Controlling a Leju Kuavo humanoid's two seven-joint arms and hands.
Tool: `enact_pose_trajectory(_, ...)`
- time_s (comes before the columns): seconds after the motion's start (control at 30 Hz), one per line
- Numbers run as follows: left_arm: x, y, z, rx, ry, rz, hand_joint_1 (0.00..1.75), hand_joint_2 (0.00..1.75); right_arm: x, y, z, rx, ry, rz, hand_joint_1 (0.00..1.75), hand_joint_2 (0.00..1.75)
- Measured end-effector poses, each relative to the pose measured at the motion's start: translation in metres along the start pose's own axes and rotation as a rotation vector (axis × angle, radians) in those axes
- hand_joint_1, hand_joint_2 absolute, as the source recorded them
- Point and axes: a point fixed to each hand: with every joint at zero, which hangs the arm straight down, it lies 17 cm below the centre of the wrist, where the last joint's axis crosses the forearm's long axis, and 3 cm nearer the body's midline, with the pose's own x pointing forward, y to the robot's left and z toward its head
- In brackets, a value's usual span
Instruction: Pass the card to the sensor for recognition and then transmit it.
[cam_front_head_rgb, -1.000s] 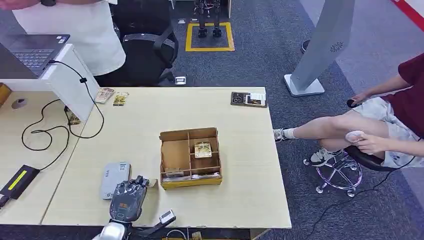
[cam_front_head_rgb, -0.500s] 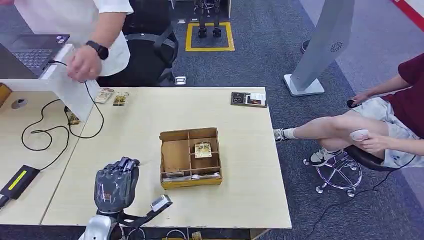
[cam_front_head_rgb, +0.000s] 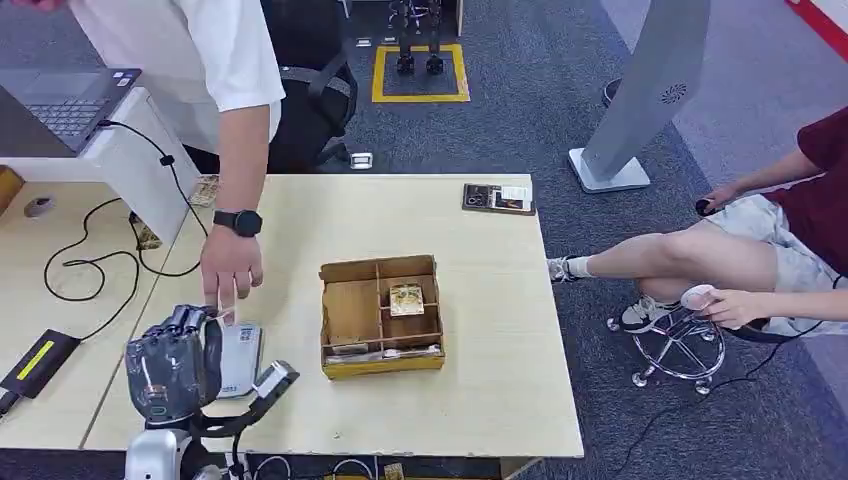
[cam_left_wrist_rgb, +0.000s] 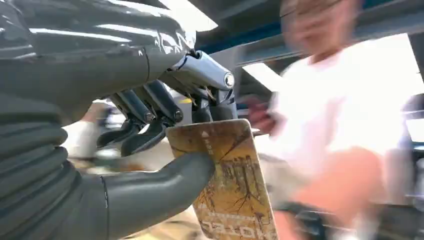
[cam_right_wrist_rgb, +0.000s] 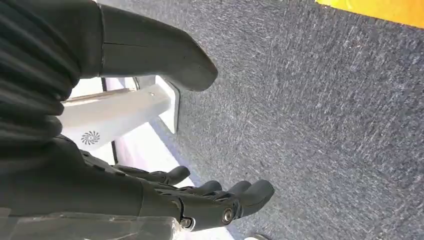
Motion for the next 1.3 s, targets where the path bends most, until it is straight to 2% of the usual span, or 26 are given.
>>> enact_pose_trajectory(0.03, -0.016, -0.007, -0.002, -0.011, 0.074, -0.02, 1.75, 1.75, 0.0, 0.0, 0.0, 0.0, 0.0, 0.0, 0.0, 1.75)
enact_pose_trajectory(0.1, -0.031, -0.019, -0.001, -0.031, 0.127, -0.061, 1.75, 1.75, 0.0, 0.0, 0.0, 0.001, 0.0, -0.001, 0.0, 1.75)
enact_pose_trajectory(0.23, -0.023, -0.045, 0.011, -0.095, -0.013, -0.132, 1.75, 1.75, 0.001, 0.0, 0.0, 0.0, 0.0, -0.001, 0.0, 1.75)
enact_pose_trajectory(0.47, -0.032, -0.078, 0.03, -0.179, -0.097, -0.226, 1.75, 1.75, 0.001, 0.0, 0.0, 0.001, -0.002, -0.002, 0.0, 1.75)
enact_pose_trajectory(0.7, -0.034, -0.095, 0.044, -0.226, -0.128, -0.26, 1.75, 1.75, 0.001, 0.0, 0.0, 0.001, -0.002, -0.003, 0.0, 1.75)
enact_pose_trajectory(1.3, -0.031, -0.106, 0.05, -0.252, -0.152, -0.278, 1.75, 1.75, 0.001, 0.0, 0.0, 0.001, -0.005, -0.004, 0.0, 1.75)
